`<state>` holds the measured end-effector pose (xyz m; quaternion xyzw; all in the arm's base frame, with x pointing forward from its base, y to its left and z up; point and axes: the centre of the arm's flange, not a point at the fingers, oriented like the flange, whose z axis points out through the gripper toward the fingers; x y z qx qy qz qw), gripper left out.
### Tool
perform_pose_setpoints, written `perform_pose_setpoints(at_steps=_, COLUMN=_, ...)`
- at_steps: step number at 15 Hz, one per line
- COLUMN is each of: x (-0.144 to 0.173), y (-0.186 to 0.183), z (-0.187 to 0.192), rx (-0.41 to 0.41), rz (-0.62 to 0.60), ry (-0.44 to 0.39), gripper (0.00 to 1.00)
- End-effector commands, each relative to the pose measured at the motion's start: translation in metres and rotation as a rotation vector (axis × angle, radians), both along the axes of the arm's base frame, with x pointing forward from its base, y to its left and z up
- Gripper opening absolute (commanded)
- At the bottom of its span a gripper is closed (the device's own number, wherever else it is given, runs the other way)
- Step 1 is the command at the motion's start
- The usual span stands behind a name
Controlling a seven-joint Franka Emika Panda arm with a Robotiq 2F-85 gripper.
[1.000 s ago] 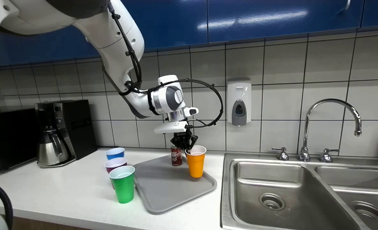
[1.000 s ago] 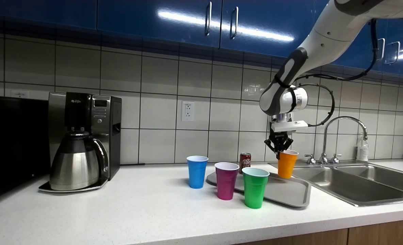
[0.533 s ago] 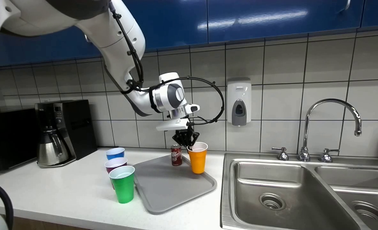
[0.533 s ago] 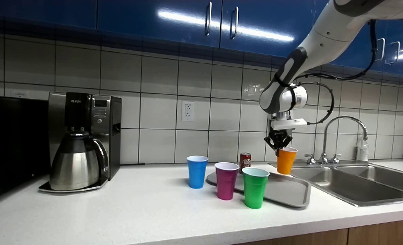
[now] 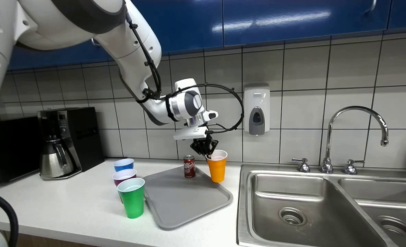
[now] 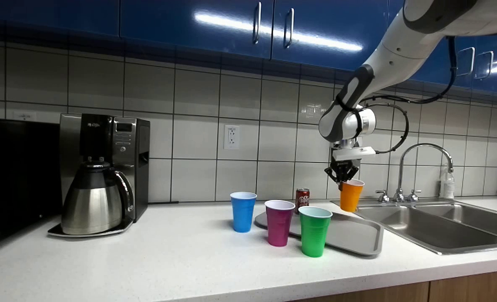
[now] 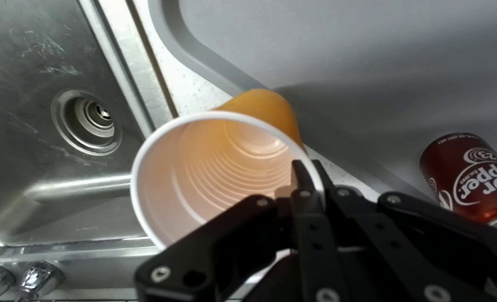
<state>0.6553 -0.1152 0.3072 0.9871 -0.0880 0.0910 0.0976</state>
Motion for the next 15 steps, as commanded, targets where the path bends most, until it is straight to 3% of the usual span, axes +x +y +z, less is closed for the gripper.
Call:
perform_pose_setpoints(at_steps=1, x=0.03, y=-0.012, z=-0.003, rx=-0.023, rz=-0.008, ry=-0.026, gripper=0.01)
perform_pose_setpoints(at_steps=14, x=0.069, y=-0.024, z=-0.035, rx=-0.042, rz=-0.013, ry=-0.03, gripper=0.01)
perform_pose_setpoints(at_steps=15, x=0.069, y=-0.024, z=-0.035, rx=-0.042, rz=-0.013, ry=-0.029, gripper=0.05)
